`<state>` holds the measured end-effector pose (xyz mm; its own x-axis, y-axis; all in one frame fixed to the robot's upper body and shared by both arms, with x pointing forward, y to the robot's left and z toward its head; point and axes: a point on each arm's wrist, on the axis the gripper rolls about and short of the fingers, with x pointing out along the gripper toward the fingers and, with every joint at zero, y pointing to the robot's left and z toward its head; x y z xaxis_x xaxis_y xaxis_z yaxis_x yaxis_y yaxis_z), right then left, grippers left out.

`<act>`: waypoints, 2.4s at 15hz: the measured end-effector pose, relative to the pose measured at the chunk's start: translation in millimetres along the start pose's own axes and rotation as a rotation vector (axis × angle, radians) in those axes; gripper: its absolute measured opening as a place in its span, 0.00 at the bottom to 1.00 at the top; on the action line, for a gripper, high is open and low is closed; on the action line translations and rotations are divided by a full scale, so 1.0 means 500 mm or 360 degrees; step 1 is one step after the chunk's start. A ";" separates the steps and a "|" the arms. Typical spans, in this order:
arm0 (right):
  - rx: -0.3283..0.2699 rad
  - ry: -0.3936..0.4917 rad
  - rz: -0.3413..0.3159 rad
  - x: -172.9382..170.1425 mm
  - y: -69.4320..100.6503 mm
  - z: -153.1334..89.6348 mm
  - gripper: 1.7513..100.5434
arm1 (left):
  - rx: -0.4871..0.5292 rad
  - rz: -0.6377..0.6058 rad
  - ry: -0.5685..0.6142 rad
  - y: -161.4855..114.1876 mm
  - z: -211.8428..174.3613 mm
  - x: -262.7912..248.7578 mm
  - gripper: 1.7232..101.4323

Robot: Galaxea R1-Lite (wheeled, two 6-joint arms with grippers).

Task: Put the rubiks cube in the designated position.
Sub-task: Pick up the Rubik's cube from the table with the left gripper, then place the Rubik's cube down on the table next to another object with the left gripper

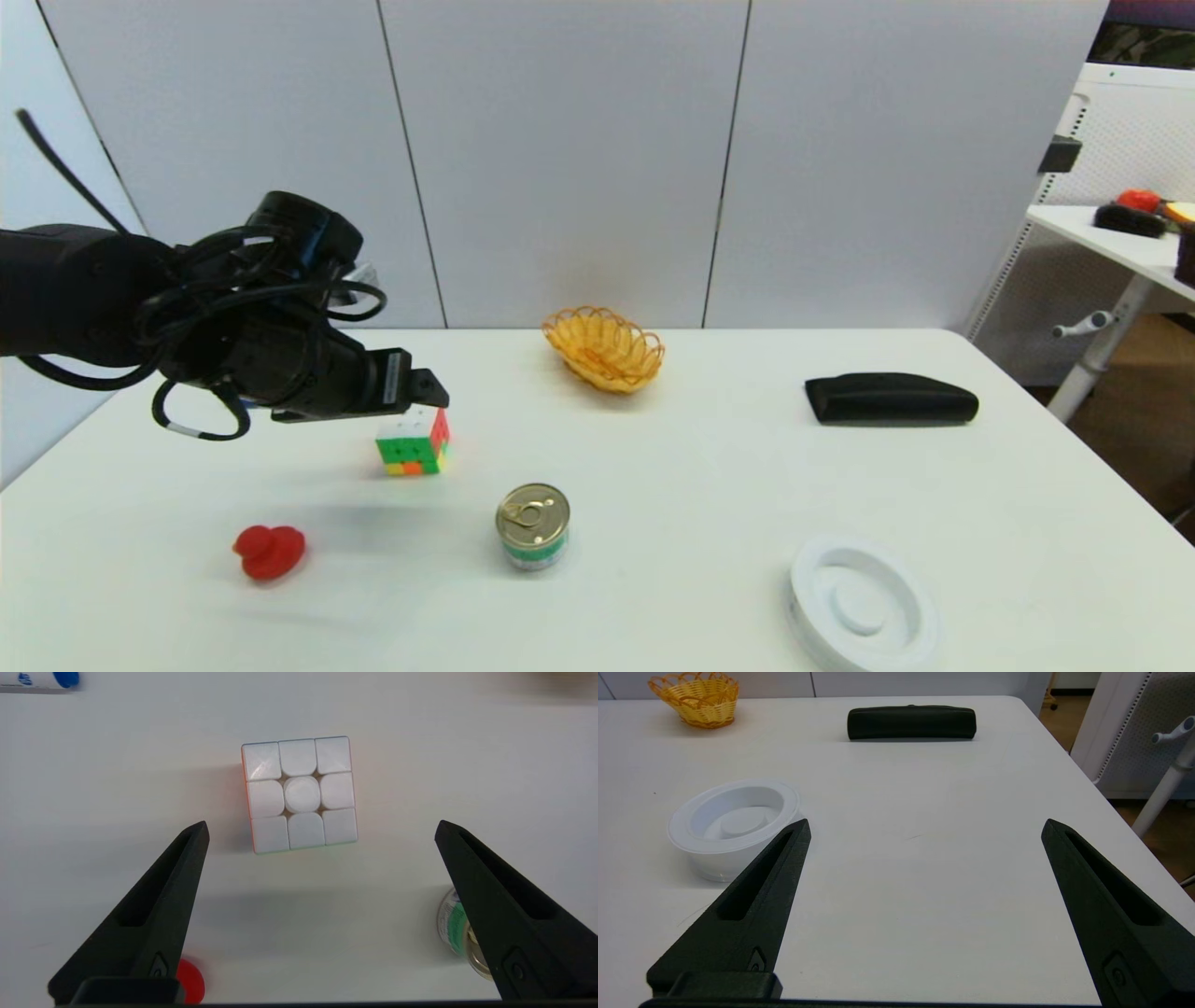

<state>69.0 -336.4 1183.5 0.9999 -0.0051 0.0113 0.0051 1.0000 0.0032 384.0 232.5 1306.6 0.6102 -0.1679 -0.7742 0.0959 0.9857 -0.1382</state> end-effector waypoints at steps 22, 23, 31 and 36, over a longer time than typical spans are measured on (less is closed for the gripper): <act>0.0002 -0.0001 0.0000 0.000 0.000 0.000 0.97 | 0.0052 0.0015 0.0017 -0.038 0.040 0.086 0.53; 0.0002 -0.0001 0.0001 0.000 0.000 0.000 0.97 | 0.0077 -0.0046 -0.0029 -0.059 0.051 0.075 0.53; 0.0001 -0.0001 0.0001 0.000 0.000 0.000 0.97 | 0.0337 -0.0435 -0.0218 -0.277 0.068 0.040 0.53; 0.0001 0.0000 0.0001 0.000 0.000 0.000 0.97 | 0.0380 -0.0634 -0.0276 -0.407 0.054 0.048 0.53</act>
<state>69.0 -336.4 1183.5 0.9999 -0.0047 0.0113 0.0046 1.0000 0.0038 400.3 28.0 1332.7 0.6095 -0.5478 -0.5731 0.5133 0.8236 -0.2413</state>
